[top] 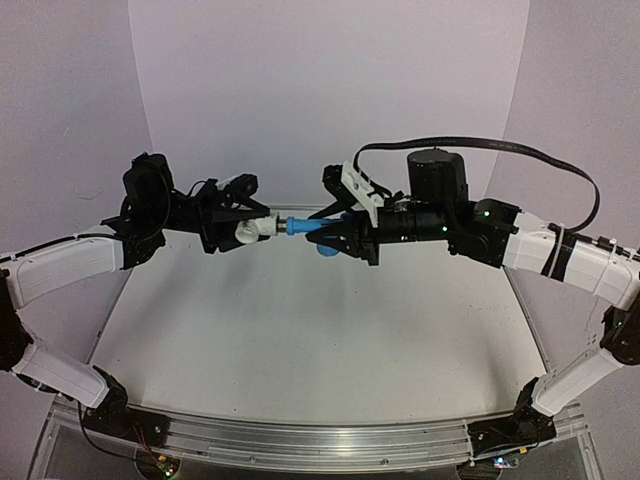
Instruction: Install the water faucets
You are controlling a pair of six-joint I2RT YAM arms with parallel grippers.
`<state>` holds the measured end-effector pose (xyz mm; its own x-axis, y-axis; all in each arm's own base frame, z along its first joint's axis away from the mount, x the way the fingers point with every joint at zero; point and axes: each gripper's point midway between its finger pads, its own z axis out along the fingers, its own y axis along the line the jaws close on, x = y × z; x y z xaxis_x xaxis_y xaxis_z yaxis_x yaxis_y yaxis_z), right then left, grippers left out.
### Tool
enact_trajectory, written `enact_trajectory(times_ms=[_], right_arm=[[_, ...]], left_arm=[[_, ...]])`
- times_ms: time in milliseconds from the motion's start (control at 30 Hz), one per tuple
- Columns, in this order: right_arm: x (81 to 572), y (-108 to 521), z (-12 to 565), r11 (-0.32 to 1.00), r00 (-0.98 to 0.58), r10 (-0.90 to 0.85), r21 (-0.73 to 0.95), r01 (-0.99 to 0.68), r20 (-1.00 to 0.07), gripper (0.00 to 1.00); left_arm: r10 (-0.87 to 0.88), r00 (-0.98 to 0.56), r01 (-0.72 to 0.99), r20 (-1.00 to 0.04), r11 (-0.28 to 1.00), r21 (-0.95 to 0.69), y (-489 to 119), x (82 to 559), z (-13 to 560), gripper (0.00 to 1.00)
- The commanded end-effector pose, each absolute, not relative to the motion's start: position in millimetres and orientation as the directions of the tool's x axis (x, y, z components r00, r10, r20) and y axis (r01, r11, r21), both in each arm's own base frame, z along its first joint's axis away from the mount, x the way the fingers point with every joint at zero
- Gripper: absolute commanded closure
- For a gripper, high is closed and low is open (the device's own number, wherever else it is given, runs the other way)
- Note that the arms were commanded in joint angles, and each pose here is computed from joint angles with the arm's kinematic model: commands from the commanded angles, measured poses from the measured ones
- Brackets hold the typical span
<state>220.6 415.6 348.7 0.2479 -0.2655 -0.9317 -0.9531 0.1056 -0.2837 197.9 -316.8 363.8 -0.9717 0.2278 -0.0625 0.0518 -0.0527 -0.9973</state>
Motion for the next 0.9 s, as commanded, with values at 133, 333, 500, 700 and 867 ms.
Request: enact_trajectory(times_ms=[133,333,500,700,867], right_arm=[[220.6,423.7,392.7,0.122,0.288,-0.139,-0.305,-0.945,-0.948,1.0],[220.0,423.2,397.5,0.125,0.288,-0.129,-0.304,-0.944,-0.949,1.0],[218.3,421.8,401.4,0.124,0.289,-0.12,-0.303,-0.945,-0.95,1.0],[215.4,424.1,403.4,0.103,0.275,-0.109,-0.286,-0.953,-0.955,1.0],[211.3,432.7,394.4,0.05,0.232,-0.098,-0.237,-0.97,-0.968,1.0]], left_arm=[[0.236,-0.96,0.129,-0.149,-0.097,-0.987,-312.6,191.1,381.1,1.0],[0.238,-0.961,0.125,-0.143,-0.088,-0.988,-312.5,190.6,377.2,1.0],[0.243,-0.961,0.119,-0.134,-0.075,-0.99,-312.8,190.4,373.7,1.0],[0.241,-0.961,0.121,-0.134,-0.067,-0.99,-313.3,191.1,372.0,1.0],[0.225,-0.963,0.139,-0.152,-0.072,-0.988,-313.5,192.9,376.5,1.0]])
